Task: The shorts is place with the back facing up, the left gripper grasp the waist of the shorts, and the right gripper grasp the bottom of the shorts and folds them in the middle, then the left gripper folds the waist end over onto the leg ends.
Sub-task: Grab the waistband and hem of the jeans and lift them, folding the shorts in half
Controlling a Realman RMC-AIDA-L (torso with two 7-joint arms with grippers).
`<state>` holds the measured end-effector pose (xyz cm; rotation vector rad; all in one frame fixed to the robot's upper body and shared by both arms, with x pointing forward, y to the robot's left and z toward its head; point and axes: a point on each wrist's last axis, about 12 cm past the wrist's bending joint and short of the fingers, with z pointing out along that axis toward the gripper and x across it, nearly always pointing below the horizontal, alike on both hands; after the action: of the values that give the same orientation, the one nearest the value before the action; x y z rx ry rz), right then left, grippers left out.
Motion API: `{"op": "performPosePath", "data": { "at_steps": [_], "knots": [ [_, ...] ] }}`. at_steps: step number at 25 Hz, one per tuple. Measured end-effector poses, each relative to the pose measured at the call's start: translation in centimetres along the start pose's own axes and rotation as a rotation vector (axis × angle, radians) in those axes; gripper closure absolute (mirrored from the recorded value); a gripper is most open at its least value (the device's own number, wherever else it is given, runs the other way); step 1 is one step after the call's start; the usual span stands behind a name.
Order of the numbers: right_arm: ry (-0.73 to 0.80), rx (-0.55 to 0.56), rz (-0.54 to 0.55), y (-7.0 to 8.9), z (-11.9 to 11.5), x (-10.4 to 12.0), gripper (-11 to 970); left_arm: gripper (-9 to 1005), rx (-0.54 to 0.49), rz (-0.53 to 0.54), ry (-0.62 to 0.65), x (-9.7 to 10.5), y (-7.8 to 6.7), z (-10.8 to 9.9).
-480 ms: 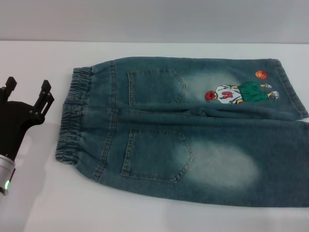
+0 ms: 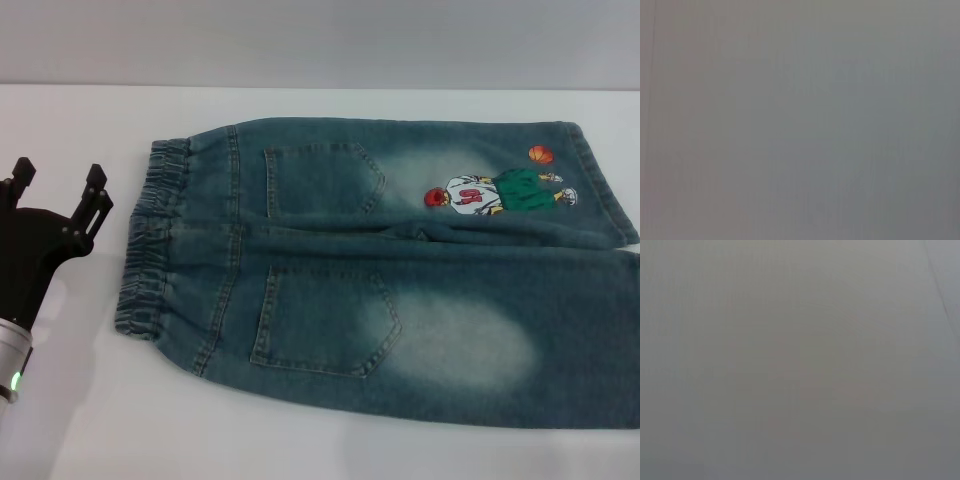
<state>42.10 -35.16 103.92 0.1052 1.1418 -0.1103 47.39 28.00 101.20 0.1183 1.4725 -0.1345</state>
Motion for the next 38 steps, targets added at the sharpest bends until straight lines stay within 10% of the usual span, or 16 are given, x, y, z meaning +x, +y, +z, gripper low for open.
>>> {"op": "performPosePath", "data": {
  "at_steps": [11,22,31,38],
  "knots": [
    [0.039,-0.071,0.089,1.3,1.8,0.8,235,188,0.007,-0.005,0.009,0.0,-0.1,0.5],
    [0.306,-0.213,0.243,6.9,8.9,3.2,235,188,0.057,-0.034,0.097,-1.9,-1.0,7.3],
    [0.61,-0.261,0.255,12.4,13.3,0.2,236,187,0.034,-0.102,0.201,-7.4,0.2,9.9],
    [0.736,-0.252,0.279,13.1,13.2,-3.0,236,187,-0.002,-0.112,0.382,-9.3,-0.6,9.3]
  ]
}}
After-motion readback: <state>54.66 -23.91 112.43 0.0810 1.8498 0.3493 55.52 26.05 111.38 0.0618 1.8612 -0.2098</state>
